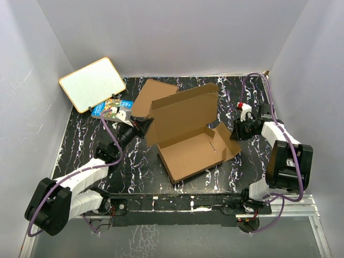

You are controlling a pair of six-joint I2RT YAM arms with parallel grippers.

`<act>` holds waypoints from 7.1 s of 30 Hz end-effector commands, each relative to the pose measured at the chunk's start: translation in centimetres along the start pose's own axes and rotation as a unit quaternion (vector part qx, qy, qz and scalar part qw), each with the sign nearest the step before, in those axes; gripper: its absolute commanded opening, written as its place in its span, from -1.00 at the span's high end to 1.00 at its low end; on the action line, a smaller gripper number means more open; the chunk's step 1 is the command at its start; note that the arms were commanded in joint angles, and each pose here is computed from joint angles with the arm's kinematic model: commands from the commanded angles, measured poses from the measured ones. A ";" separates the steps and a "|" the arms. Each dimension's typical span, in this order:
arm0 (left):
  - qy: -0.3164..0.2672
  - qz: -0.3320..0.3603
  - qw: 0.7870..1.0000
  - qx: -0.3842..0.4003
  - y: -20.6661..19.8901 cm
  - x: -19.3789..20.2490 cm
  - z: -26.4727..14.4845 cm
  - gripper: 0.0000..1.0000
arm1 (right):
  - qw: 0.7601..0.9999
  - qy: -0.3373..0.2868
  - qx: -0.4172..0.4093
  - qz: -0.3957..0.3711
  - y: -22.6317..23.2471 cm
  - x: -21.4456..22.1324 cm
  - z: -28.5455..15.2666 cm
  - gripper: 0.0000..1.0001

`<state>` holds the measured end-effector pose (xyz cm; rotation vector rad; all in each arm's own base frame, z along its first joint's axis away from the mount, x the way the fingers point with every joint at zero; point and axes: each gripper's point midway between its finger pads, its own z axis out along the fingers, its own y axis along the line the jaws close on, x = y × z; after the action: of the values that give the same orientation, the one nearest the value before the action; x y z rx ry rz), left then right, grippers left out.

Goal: Fold the paper box

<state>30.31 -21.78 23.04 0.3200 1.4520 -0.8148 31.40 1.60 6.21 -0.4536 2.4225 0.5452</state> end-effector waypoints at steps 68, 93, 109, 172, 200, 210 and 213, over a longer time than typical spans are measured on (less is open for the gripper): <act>0.008 0.085 0.993 0.084 -1.2 0.6 3.9 1.00 | 0.988 -0.128 0.040 0.079 -8.9 -7.6 -2.8 0.49; 0.012 0.072 0.994 0.079 -1.2 0.3 4.1 1.00 | 0.993 -0.074 -0.067 0.063 -5.6 -1.2 -1.4 -0.13; 0.027 0.022 0.999 0.014 0.3 -0.2 4.2 0.85 | 0.994 -0.108 -0.027 -0.006 -4.3 -4.0 -3.5 0.84; 0.221 -0.474 0.829 -0.198 -6.5 14.3 22.7 -0.25 | 0.936 -0.079 0.154 -0.306 5.8 -7.2 0.3 0.78; 0.229 -0.493 0.817 -0.191 -7.5 16.3 24.2 0.79 | 0.935 -0.080 0.140 -0.317 6.5 -6.7 0.5 0.72; 0.235 -0.498 0.814 -0.186 -7.6 16.9 24.0 1.00 | 0.932 -0.093 0.136 -0.321 7.1 -7.2 -0.5 0.11; 0.236 -0.498 0.814 -0.183 -7.7 16.9 23.8 1.00 | 0.940 -0.123 0.103 -0.302 8.1 -8.2 -1.8 -0.19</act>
<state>42.05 -47.05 10.80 -0.6893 2.2572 -1.2446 32.89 8.40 11.38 -0.9786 2.0320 -0.0212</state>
